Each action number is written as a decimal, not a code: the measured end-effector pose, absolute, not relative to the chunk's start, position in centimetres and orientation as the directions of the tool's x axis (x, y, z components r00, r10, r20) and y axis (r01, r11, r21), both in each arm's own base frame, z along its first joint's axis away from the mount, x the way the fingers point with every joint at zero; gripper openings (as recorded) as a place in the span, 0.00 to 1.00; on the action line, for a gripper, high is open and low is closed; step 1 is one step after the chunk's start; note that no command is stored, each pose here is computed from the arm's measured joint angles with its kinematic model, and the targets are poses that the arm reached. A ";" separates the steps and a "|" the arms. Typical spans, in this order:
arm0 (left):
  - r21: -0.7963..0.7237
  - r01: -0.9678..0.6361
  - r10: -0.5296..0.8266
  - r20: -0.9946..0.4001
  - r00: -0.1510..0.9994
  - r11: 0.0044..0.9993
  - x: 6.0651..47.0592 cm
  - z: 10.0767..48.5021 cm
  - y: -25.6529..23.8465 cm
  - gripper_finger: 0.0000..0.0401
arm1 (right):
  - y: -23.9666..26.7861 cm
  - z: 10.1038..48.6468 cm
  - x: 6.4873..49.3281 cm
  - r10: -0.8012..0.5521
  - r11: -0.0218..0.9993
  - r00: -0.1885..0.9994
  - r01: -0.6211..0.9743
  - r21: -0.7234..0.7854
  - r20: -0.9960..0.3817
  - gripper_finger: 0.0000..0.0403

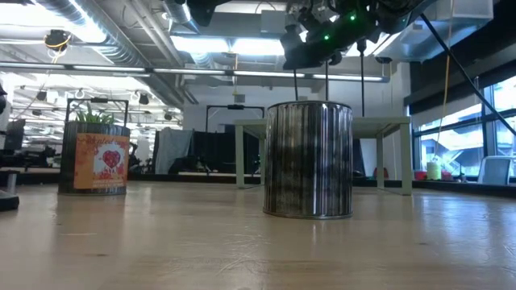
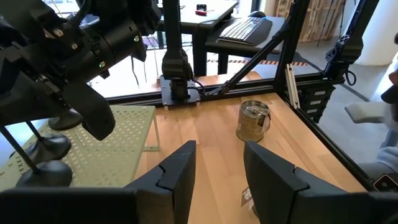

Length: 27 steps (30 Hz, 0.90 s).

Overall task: Pick & Place candle stick holders
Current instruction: Put the right black candle holder on the shelf

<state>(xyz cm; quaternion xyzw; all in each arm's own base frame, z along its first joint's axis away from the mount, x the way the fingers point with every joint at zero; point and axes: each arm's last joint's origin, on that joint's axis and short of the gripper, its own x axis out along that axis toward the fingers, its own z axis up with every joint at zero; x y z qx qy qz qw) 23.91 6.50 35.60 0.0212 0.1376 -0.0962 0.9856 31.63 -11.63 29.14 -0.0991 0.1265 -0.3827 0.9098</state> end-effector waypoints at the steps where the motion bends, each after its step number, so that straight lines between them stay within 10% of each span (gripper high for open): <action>1: 0.015 0.196 -0.184 -0.275 0.944 0.981 23.9 35.6 6.5 0.33 | -11.6 29.1 31.6 -0.721 0.688 0.675 0.673 -0.270 -0.155 0.18; 27: 0.015 0.195 -0.184 -0.275 0.944 0.981 23.9 35.6 6.5 0.33 | -10.7 29.0 31.8 -0.744 0.665 0.648 0.696 -0.270 -0.162 0.28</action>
